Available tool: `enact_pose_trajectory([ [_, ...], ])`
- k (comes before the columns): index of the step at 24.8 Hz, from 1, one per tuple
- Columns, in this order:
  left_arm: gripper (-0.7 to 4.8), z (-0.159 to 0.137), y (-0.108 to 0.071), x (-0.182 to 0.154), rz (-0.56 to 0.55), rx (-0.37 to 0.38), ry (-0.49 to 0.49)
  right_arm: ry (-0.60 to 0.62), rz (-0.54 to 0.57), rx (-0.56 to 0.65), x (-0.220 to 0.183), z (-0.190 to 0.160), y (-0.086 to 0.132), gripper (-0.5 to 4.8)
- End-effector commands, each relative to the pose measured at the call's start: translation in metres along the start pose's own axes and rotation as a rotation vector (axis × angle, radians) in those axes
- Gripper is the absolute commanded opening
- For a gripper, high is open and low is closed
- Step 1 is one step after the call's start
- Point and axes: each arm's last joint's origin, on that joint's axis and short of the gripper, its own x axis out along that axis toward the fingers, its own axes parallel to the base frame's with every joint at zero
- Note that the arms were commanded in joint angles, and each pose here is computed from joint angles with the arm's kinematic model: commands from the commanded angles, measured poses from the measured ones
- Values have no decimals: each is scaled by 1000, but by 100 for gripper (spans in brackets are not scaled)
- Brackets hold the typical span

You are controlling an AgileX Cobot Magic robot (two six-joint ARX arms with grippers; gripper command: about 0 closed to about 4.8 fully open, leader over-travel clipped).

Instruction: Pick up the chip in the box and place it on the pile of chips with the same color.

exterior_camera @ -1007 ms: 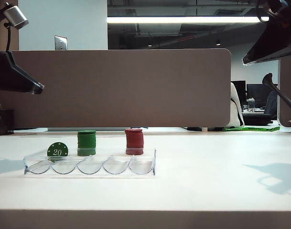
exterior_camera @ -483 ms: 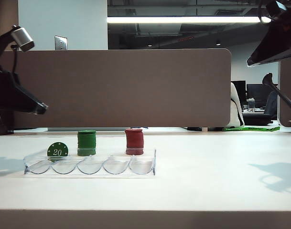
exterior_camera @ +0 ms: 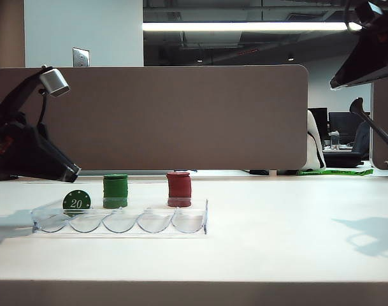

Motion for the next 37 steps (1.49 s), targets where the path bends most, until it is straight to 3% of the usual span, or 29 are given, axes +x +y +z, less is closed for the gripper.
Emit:
enact_pose_trajectory([
  [1, 247, -1, 5, 2, 31, 26, 2, -17, -2, -7, -1, 3, 0, -1],
  [12, 246, 3, 22, 7, 38, 25, 2, -17, -2, -7, -1, 3, 0, -1],
  [37, 238, -13, 21, 18, -7, -43, 55, -16, -3, -7, -1, 3, 0, -1],
])
